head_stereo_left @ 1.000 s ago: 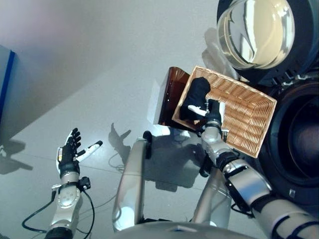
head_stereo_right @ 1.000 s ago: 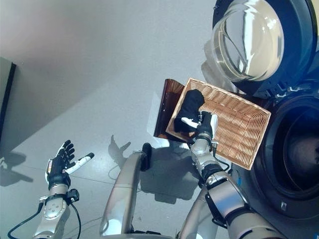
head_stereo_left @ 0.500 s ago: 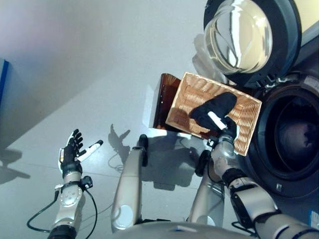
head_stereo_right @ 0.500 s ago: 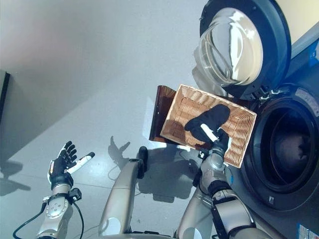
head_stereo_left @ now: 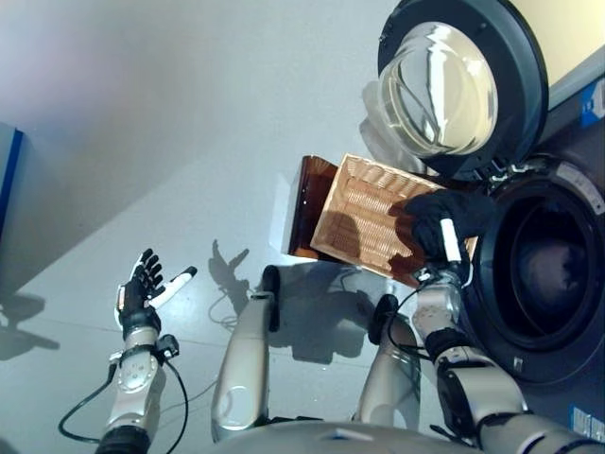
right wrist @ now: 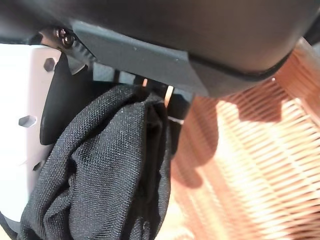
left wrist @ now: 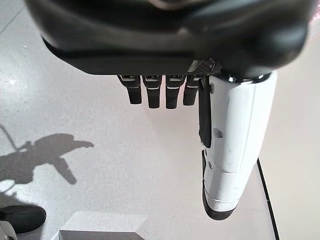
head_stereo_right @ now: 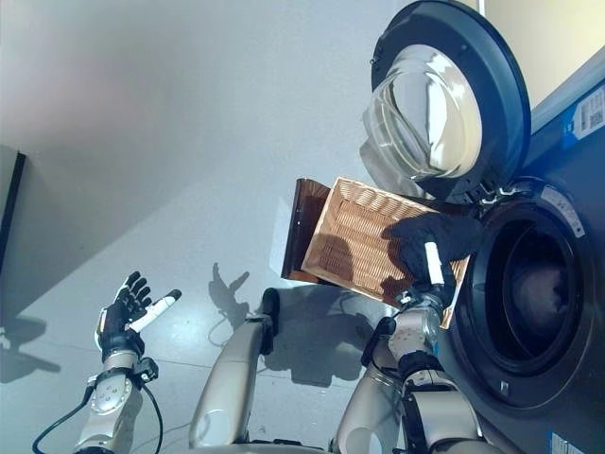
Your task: Pick up the clothes and place them into the washing machine
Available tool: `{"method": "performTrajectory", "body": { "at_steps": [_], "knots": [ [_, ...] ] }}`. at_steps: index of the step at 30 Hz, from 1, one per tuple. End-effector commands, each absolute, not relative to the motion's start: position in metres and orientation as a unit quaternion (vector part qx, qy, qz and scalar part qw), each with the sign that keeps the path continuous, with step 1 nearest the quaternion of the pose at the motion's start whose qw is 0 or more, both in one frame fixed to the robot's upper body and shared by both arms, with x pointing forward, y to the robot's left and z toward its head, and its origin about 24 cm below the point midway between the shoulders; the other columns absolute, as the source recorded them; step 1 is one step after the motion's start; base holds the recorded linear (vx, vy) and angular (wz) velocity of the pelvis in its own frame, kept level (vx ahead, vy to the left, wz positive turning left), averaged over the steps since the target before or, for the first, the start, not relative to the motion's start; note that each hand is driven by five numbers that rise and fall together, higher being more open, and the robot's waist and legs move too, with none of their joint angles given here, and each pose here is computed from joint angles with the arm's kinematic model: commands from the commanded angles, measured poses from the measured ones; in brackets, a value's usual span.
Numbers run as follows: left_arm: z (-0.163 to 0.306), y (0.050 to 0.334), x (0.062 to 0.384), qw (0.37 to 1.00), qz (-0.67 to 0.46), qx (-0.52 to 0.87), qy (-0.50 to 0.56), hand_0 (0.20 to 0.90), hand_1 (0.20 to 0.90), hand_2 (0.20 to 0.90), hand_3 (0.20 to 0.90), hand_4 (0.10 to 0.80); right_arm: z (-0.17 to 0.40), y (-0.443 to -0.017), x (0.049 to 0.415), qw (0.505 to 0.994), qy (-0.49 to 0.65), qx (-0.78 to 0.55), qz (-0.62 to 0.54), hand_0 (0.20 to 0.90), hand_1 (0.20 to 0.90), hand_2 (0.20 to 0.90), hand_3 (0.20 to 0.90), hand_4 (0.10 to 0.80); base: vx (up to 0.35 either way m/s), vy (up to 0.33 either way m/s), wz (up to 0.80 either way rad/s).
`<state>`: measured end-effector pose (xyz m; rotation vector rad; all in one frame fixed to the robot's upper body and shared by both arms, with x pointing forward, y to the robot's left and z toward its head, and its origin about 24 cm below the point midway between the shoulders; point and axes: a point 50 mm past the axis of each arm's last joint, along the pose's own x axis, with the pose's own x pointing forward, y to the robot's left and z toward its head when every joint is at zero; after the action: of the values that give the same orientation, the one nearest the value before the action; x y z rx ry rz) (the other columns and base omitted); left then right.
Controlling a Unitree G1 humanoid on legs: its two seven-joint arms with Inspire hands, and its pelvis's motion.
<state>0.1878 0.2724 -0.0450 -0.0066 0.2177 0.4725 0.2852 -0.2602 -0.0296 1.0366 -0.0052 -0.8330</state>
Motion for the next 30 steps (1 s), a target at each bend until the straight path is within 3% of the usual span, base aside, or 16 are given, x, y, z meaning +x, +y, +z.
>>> {"method": "performTrajectory", "body": {
  "at_steps": [1, 12, 30],
  "knots": [
    [-0.032, 0.291, 0.184, 0.964, 0.261, 0.004, 0.058, 0.900, 0.900, 0.900, 0.900, 0.800, -0.017, -0.298, 0.265, 0.768, -0.106, 0.464, -0.429, 0.200, 0.200, 0.200, 0.200, 0.300, -0.002, 0.009, -0.05],
    [-0.033, 0.288, 0.181, 0.964, 0.258, 0.003, 0.057, 0.900, 0.900, 0.900, 0.900, 0.800, -0.017, -0.317, 0.253, 0.718, -0.134, 0.474, -0.492, 0.200, 0.200, 0.200, 0.200, 0.300, -0.015, 0.007, -0.03],
    [-0.024, 0.303, 0.174, 0.960, 0.275, 0.033, 0.050, 0.900, 0.900, 0.900, 0.900, 0.800, 0.015, -0.358, 0.252, 0.689, -0.186, 0.447, -0.540, 0.200, 0.200, 0.200, 0.200, 0.300, -0.027, 0.008, -0.03]
  ]
}}
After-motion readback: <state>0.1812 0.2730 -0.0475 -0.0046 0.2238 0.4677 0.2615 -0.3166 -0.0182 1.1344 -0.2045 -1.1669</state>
